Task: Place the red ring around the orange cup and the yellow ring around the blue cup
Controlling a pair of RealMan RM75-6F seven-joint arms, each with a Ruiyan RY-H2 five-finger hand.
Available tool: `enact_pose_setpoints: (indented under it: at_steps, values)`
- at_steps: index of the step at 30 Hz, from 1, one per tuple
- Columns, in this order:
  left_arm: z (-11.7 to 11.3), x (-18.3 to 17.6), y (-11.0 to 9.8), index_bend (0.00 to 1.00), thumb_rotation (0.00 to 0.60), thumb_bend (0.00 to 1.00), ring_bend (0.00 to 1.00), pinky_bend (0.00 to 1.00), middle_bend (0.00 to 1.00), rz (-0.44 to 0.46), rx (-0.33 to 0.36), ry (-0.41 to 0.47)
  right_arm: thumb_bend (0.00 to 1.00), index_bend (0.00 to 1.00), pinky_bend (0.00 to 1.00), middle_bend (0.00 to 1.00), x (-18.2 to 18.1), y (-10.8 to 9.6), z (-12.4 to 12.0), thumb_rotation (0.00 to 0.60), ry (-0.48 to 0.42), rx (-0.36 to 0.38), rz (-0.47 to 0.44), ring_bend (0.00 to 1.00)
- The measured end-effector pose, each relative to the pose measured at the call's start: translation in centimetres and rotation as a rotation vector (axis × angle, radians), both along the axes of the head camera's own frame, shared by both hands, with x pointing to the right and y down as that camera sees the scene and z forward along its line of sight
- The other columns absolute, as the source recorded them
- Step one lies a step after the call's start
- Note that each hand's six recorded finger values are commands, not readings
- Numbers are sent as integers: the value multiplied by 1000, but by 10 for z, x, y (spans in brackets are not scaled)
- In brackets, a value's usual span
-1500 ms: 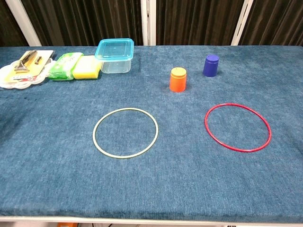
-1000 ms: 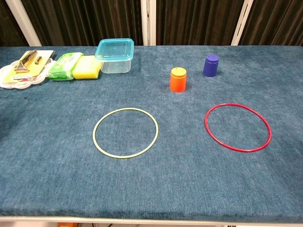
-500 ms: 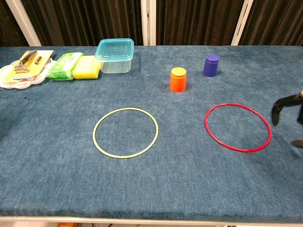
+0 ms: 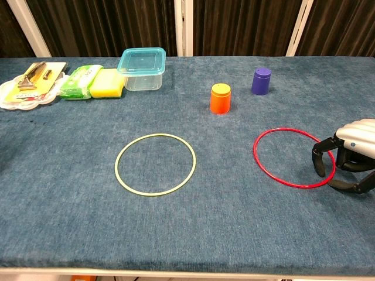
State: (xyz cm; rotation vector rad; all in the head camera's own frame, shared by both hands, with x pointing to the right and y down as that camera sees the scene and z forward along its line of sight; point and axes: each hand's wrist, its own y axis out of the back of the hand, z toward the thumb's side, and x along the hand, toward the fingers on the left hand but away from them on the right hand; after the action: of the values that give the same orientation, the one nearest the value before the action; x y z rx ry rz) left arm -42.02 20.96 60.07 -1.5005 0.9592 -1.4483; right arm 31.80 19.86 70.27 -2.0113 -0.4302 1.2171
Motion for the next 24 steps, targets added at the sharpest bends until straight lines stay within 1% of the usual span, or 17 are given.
enact_pose_setpoints:
  at_steps: [8, 14, 17, 21, 24]
  values:
    - [2, -2, 1, 123, 600, 263, 5, 0, 124, -5, -1, 3, 308, 598, 1000, 988, 0, 0, 3, 600, -6, -2, 12, 1000]
    - [2, -4, 1, 123, 600, 263, 5, 0, 124, -6, -1, 3, 319, 621, 1000, 988, 1, -6, -1, 600, -21, 13, 46, 1000]
    - [1, -4, 1, 123, 600, 262, 5, 0, 124, -5, 1, 3, 320, 621, 1000, 989, 2, -13, -7, 600, -37, 17, 67, 1000]
    - [1, -3, 0, 123, 600, 262, 5, 0, 124, -1, 0, 5, 322, 621, 1000, 989, 0, -32, -17, 600, -58, 24, 82, 1000]
    - [1, -2, 0, 123, 600, 263, 5, 0, 124, 0, 1, 5, 325, 623, 1000, 989, -4, -46, -22, 600, -57, 12, 78, 1000]
